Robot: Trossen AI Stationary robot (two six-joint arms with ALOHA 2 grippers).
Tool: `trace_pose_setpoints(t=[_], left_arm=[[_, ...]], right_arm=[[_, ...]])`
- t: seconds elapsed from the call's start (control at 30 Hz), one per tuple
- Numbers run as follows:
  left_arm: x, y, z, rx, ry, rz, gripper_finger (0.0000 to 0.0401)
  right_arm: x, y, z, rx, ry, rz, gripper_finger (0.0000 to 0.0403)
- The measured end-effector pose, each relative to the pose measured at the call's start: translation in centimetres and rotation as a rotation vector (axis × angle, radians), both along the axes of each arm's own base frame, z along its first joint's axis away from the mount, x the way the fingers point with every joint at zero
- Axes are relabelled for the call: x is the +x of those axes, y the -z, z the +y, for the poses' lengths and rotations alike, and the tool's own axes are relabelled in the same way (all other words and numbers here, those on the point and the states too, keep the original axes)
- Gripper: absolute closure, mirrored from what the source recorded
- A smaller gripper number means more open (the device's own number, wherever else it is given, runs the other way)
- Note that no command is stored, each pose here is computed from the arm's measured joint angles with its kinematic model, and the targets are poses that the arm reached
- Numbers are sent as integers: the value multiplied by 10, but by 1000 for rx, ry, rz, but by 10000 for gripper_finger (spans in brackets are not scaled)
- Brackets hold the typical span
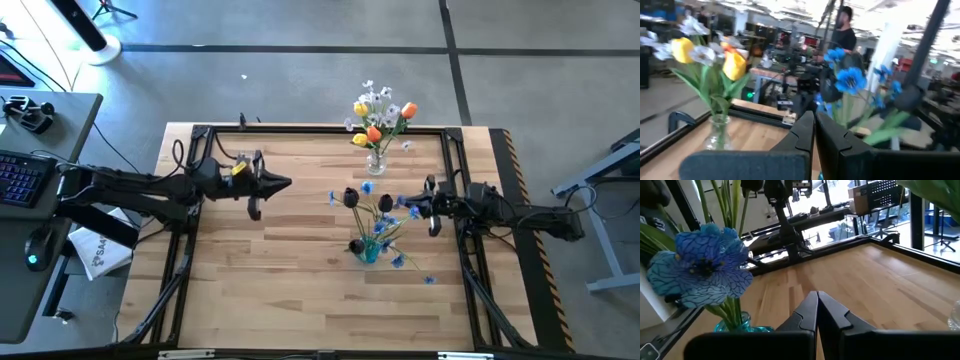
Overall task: Sort flowers into vase by color
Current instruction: Return to Home Position
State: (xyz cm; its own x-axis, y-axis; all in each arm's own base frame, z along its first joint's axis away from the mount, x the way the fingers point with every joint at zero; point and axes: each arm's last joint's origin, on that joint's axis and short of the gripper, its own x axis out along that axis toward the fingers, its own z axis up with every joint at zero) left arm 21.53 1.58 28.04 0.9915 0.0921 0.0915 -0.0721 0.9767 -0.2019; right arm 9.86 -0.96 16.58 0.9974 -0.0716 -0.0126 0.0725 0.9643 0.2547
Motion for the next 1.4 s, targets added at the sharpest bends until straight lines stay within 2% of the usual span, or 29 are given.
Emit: trace_pose_setpoints(t=[0.23, 0.5, 0.63, 0.8, 0.97, 1.1, 1.2, 1.3, 1.4], left_arm=[[-23, 38, -6, 45, 154, -103, 396], [-60, 76, -9, 129, 151, -137, 396], [-82, 86, -11, 123, 151, -204, 396], [-96, 84, -12, 167, 167, -175, 396], [-109, 100, -13, 165, 181, -16, 396], [-117, 110, -14, 182, 179, 55, 396], [-119, 107, -12, 233, 99, 34, 396], [-118, 111, -9, 261, 12, 88, 396], [-118, 113, -8, 286, -5, 113, 396]], right_arm=[[0, 0, 0, 57, 0, -5, 403], [0, 0, 0, 56, 0, -5, 403], [0, 0, 0, 56, 1, -5, 403], [0, 0, 0, 56, 1, -4, 402], [0, 0, 0, 56, 1, -4, 402], [0, 0, 0, 56, 1, -4, 402], [0, 0, 0, 56, 1, -4, 402], [0, 0, 0, 56, 1, -4, 402], [0, 0, 0, 56, 1, -4, 402]])
